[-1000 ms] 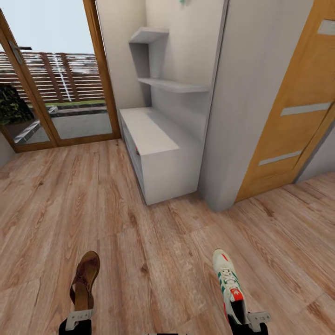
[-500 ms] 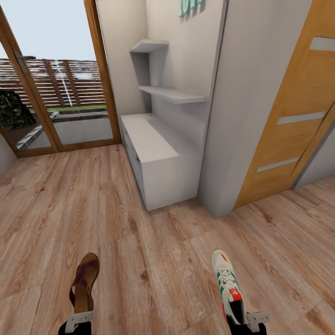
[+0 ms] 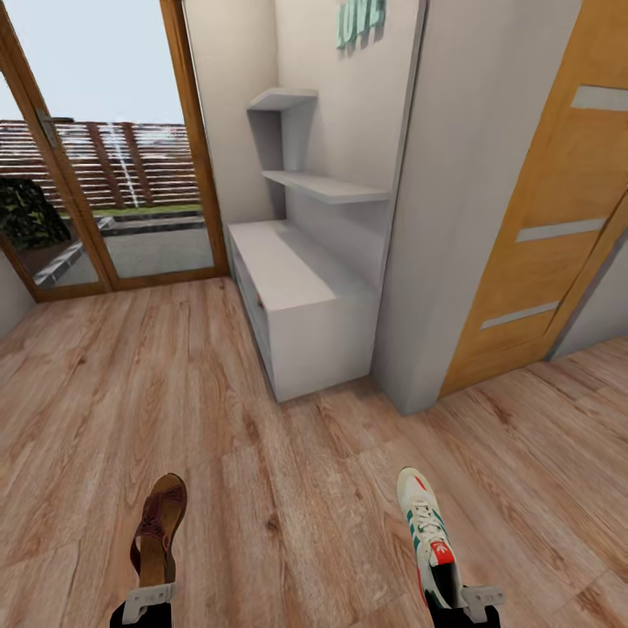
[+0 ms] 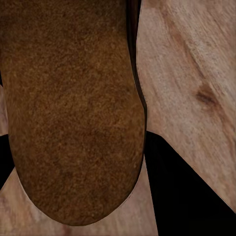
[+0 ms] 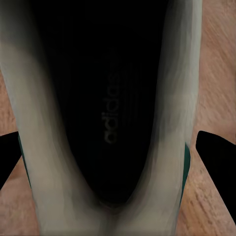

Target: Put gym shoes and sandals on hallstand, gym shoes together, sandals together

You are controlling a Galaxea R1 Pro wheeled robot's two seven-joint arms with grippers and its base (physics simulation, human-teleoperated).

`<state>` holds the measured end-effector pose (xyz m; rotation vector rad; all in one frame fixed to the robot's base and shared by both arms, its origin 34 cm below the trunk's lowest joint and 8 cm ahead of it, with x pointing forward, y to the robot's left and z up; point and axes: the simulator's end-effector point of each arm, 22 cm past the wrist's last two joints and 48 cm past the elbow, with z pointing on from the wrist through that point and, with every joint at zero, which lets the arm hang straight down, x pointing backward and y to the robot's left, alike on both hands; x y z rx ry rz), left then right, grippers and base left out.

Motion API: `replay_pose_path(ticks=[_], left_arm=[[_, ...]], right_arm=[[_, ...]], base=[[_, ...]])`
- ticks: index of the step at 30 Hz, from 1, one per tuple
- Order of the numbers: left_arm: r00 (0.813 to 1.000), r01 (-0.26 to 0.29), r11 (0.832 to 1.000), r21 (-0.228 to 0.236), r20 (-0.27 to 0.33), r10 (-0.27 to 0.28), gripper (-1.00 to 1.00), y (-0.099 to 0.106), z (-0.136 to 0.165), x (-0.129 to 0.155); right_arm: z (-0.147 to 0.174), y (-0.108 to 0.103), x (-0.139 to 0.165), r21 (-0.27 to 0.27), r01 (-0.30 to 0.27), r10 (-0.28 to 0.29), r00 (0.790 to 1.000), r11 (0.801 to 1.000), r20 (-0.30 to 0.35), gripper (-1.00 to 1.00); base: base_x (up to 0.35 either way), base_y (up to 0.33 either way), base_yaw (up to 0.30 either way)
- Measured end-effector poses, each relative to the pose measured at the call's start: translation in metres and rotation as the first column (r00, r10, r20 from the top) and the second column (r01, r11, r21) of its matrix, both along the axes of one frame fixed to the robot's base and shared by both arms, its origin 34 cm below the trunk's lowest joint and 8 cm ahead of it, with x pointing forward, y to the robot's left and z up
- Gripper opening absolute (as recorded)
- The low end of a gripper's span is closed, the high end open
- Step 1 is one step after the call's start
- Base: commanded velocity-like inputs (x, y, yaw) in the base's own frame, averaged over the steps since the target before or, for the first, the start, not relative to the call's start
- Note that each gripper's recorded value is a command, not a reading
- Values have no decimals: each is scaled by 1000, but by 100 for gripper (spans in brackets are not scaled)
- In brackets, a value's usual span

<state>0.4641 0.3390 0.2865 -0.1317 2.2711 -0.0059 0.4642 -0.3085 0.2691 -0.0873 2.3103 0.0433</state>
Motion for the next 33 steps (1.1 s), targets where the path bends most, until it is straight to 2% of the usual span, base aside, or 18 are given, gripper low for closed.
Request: replay_pose_path(ticks=[20,33], left_arm=[[999,-2,1000,0,32,2,-100,0,11,9],[999,-5,1000,3,47,5,-100,3,18,13]], right_arm=[[11,1,9,1,-1,1,1000,1000,30,-100],[17,5,14,5,-3,2,999,1000,46,-100]], base=[[-161,272,6],[-79,293,188]])
